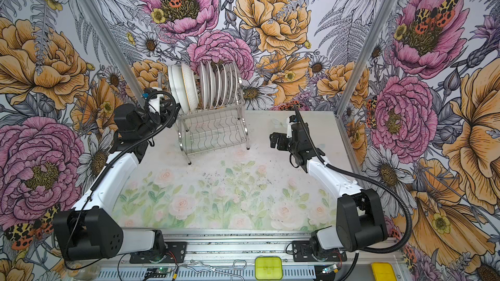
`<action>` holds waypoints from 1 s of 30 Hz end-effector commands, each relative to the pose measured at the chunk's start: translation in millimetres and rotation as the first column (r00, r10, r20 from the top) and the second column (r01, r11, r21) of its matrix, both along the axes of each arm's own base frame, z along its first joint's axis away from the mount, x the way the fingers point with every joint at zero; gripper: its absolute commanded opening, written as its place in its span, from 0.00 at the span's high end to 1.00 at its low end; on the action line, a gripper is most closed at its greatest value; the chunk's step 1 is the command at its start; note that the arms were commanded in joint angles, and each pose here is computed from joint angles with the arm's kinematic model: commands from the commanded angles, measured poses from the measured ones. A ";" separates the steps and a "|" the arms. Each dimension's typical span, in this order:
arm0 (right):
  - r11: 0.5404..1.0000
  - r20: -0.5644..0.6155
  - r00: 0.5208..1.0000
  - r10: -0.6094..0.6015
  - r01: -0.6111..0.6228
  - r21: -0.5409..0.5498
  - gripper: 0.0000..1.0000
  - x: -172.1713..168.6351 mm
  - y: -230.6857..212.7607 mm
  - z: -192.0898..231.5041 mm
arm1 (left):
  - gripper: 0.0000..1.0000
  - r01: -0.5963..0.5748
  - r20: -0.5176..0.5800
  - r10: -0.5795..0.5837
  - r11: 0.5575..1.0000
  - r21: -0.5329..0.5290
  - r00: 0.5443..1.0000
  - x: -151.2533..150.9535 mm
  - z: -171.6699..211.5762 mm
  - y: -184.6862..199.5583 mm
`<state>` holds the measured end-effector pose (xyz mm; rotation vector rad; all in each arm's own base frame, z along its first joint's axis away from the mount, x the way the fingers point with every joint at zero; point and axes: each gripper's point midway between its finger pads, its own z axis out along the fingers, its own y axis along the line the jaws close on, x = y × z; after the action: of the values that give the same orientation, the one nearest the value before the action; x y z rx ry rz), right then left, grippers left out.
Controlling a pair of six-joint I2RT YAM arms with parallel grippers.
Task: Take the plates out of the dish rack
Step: 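Push the open left gripper up around the rim of the black-striped plate, then close the left gripper on the striped plate rim and tilt it out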
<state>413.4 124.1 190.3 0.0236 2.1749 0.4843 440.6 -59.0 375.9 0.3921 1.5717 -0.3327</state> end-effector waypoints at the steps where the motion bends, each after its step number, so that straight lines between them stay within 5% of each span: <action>1: 1.000 0.042 0.999 -0.004 0.003 0.024 0.01 -0.1 -1.2 19.4 | 0.51 0.028 0.022 -0.028 1.000 -0.010 0.999 3.9 -1.7 4.4; 15: 1.000 0.048 0.999 -0.003 0.002 0.030 0.01 -0.3 -1.4 24.2 | 0.62 0.086 0.006 -0.086 0.996 -0.011 0.996 10.9 -9.5 4.1; 21: 0.999 0.044 0.999 -0.005 0.004 0.033 0.01 -0.2 -1.3 23.9 | 0.83 0.113 -0.007 -0.113 0.994 -0.012 0.994 11.2 -12.0 5.3; 30: 0.999 0.038 0.999 -0.010 0.009 0.036 0.01 -1.1 -2.9 22.5 | 0.92 0.146 -0.013 -0.146 0.989 -0.014 0.989 10.3 -13.5 4.9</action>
<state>412.7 123.0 194.4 0.0401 2.1666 0.4995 440.2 -70.2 371.8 0.5351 1.5167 -0.4840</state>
